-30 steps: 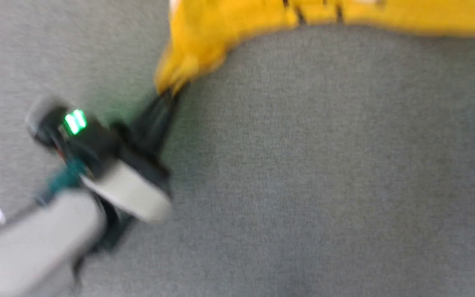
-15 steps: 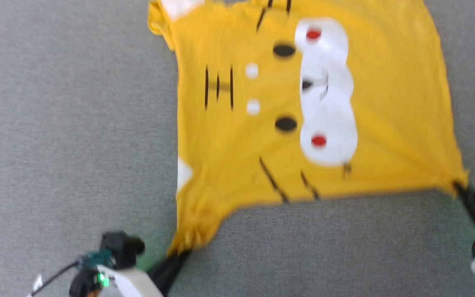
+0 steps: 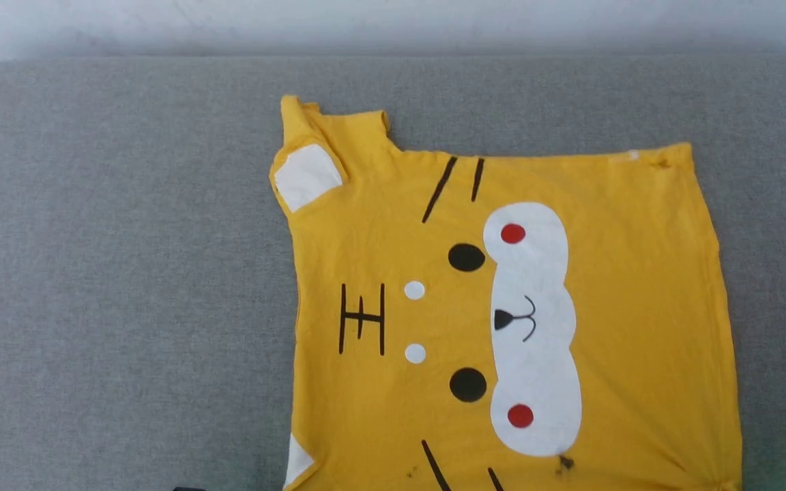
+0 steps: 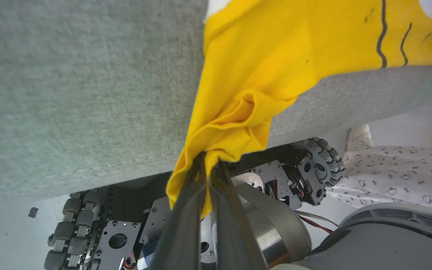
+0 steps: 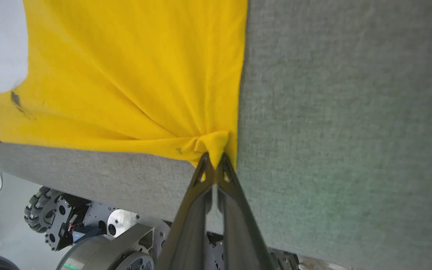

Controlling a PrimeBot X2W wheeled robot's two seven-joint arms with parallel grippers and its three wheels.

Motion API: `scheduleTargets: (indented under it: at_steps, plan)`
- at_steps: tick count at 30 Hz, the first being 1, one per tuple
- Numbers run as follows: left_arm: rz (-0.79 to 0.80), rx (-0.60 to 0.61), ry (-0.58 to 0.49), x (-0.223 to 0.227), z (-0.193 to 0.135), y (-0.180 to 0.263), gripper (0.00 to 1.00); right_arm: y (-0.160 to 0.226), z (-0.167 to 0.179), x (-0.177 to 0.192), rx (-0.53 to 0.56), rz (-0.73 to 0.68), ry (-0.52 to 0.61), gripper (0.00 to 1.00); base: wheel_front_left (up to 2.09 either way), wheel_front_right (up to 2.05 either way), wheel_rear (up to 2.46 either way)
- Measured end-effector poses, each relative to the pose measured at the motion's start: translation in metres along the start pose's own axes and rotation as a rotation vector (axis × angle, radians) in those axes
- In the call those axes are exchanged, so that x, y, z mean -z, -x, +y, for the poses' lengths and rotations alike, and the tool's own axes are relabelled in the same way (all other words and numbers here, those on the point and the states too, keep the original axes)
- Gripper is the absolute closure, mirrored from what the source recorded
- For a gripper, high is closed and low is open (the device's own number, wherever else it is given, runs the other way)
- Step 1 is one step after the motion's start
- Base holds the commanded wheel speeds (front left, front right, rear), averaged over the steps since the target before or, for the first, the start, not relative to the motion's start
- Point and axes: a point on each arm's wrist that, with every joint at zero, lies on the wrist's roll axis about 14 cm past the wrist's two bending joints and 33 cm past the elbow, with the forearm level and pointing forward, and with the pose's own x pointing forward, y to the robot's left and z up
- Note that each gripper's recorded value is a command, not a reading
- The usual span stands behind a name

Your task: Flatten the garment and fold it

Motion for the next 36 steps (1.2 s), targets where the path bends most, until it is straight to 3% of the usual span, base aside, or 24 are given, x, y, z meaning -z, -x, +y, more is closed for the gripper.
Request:
scheduleTargets:
  at_steps: [8,11,16,26,31,36]
  plan:
    - [0.044,0.036,0.059,0.02,-0.008,0.009,1.0,0.017,0.005,0.062,-0.013,0.233,-0.114,1.0,0.0,0.0,0.0]
    - [0.008,0.029,0.055,0.015,-0.005,0.012,1.0,0.023,0.008,0.065,-0.018,0.226,-0.136,1.0,0.0,0.0,0.0]
    - [-0.18,0.043,-0.003,-0.023,-0.01,0.02,1.0,0.024,0.017,0.025,-0.04,0.054,-0.102,1.0,0.0,0.0,0.0]
    - [-0.645,0.014,-0.299,-0.145,-0.03,0.059,1.0,0.029,0.026,-0.068,-0.06,-0.279,0.028,1.0,0.0,0.0,0.0]
    - [-0.751,0.013,-0.407,-0.185,-0.039,0.065,1.0,0.029,0.023,-0.112,-0.045,-0.4,0.092,1.0,0.0,0.0,0.0]
    - [-0.797,0.021,-0.449,-0.214,-0.043,0.054,1.0,0.018,0.016,-0.139,-0.022,-0.447,0.136,1.0,0.0,0.0,0.0]
